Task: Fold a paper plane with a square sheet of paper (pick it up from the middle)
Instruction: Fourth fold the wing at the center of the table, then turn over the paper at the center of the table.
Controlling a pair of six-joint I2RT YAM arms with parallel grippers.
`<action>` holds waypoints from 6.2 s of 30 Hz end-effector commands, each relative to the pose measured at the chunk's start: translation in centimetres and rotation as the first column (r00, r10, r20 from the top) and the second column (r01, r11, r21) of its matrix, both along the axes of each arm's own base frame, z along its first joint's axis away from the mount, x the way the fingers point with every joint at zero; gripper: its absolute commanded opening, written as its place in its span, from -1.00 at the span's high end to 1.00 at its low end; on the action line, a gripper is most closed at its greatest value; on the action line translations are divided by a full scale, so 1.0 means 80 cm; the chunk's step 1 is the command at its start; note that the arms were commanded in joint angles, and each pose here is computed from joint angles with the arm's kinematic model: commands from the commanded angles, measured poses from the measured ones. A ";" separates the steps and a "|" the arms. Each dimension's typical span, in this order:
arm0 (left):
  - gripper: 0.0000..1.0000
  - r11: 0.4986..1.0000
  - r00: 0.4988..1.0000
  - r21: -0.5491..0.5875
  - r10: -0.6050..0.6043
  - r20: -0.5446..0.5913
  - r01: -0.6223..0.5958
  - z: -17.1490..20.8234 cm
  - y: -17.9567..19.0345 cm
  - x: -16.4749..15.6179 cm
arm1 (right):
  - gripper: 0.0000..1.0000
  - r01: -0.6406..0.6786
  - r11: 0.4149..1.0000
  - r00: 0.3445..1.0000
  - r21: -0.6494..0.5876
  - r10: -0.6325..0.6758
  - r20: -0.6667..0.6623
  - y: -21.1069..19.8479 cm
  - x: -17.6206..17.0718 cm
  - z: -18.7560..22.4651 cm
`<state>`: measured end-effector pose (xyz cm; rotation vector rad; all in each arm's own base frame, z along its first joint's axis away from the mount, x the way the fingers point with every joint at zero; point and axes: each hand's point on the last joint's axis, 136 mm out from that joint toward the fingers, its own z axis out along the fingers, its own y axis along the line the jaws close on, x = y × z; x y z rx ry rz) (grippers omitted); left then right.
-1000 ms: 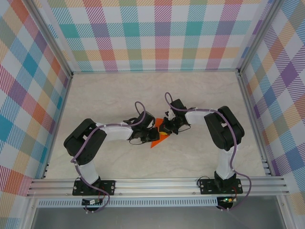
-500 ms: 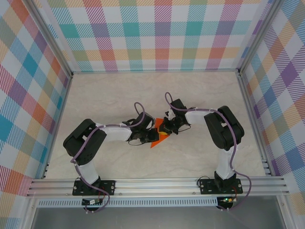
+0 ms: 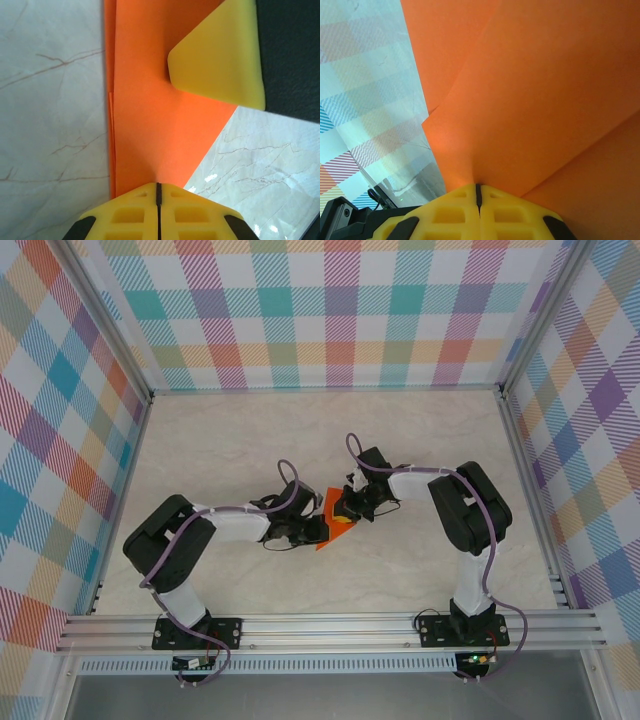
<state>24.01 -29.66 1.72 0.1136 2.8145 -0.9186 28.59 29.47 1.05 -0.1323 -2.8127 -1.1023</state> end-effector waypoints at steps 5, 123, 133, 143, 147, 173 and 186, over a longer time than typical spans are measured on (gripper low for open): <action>0.87 0.981 0.968 0.191 0.018 -0.249 0.031 -0.056 0.070 -0.086 | 0.98 0.019 0.953 0.992 -0.303 -0.055 -0.112 -0.061 -0.039 -0.100; 1.00 0.966 0.969 0.224 0.171 -0.180 -0.129 -0.073 0.084 -0.078 | 0.98 0.060 0.988 0.963 -0.145 -0.019 0.267 -0.046 0.070 -0.022; 1.00 0.969 0.970 0.218 0.161 -0.182 -0.120 -0.071 0.082 -0.079 | 0.98 0.165 0.978 0.956 -0.130 -0.127 0.263 -0.088 0.122 -0.030; 1.00 0.973 0.973 0.204 0.146 -0.178 -0.109 -0.065 0.075 -0.074 | 0.97 0.242 0.964 0.937 -0.107 -0.204 0.282 -0.120 0.175 -0.018; 1.00 0.979 0.976 0.175 0.134 -0.169 -0.104 -0.054 0.063 -0.066 | 0.95 0.242 0.966 0.925 -0.085 -0.204 0.321 -0.120 0.180 0.012; -0.68 0.886 0.876 0.078 0.433 0.210 -0.457 0.087 0.118 0.077 | -0.26 0.189 0.982 0.961 0.010 -0.187 0.202 -0.057 0.032 0.068; -1.00 0.894 0.884 -0.038 0.448 0.135 -0.447 0.071 0.121 0.079 | 0.07 0.140 0.989 0.976 0.055 -0.147 0.161 -0.015 0.033 0.047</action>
